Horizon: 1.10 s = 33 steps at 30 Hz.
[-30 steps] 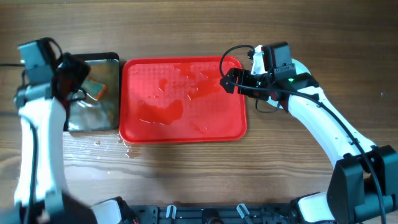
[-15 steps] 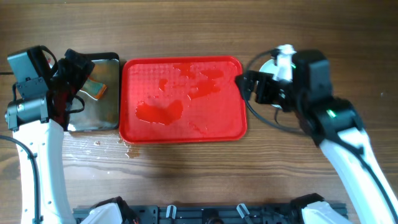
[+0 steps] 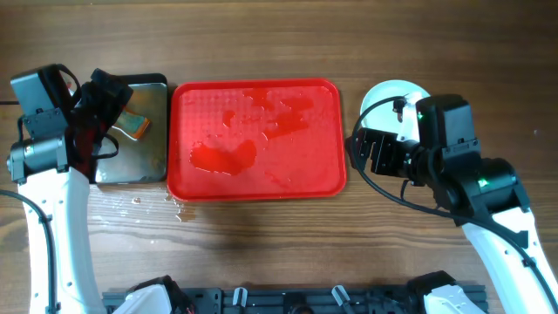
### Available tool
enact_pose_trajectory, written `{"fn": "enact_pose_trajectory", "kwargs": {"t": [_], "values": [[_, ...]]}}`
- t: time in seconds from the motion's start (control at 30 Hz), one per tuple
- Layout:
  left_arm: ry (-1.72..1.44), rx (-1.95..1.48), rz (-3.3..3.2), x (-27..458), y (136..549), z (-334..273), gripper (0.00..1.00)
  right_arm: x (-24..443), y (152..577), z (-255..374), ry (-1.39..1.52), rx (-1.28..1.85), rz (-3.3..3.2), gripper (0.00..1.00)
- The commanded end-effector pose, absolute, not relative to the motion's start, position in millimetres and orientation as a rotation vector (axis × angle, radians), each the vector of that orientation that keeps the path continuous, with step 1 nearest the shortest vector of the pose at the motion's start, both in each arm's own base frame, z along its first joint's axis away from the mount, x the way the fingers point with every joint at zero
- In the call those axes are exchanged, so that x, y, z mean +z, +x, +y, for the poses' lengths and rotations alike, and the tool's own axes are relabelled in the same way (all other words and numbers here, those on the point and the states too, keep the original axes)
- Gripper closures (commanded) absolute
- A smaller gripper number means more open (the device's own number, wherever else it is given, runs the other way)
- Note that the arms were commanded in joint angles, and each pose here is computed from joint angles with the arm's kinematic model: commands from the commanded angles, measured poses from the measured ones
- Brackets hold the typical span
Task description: Clean dirty plates on tray and stack at the side
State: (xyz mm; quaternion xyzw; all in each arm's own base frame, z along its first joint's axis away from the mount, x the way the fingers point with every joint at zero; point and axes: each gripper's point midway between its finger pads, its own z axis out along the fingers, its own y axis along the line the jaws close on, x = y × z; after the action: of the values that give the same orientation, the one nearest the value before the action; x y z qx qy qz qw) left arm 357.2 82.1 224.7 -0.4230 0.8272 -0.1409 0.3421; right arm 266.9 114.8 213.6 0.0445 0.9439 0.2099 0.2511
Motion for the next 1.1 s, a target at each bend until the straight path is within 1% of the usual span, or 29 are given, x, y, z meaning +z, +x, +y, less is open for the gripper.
{"fn": "enact_pose_trajectory", "kwargs": {"t": [0.0, 0.1, 0.17, 0.23, 0.37, 0.5, 0.67, 0.87, 1.07], "values": [[-1.083, -0.379, 2.149, 228, 357, 80, 0.0, 210, 266, 114, 0.091, 0.546, 2.575, 0.0], [-1.084, -0.379, 2.149, 227, 357, 80, 0.0, 221, 265, 117, 0.036, 0.572, 2.53, 0.0], [-1.084, -0.379, 2.149, 227, 357, 80, 0.0, 235, 269, 118, -0.097, 0.543, 2.444, 0.0], [-1.084, -0.379, 2.149, 227, 357, 80, 0.0, 238, 271, 113, -0.153, 0.48, 2.414, 0.0], [-1.084, -0.379, 2.149, 227, 357, 80, 0.0, 244, 268, 87, -0.083, 0.352, 2.345, 0.0], [-1.084, -0.379, 2.149, 227, 357, 80, 0.0, 250, 268, 72, -0.014, 0.402, 2.163, 0.0], [-1.084, -0.379, 2.149, 227, 357, 80, 0.0, 226, 267, 61, -0.004, 0.438, 1.942, 0.0], [-1.084, -0.379, 2.149, 227, 357, 80, 0.0, 198, 257, 48, -0.001, 0.402, 1.702, 0.0], [-1.084, -0.379, 2.149, 227, 357, 80, 0.0, 198, 250, 34, 0.023, 0.352, 1.582, 0.0]]}}
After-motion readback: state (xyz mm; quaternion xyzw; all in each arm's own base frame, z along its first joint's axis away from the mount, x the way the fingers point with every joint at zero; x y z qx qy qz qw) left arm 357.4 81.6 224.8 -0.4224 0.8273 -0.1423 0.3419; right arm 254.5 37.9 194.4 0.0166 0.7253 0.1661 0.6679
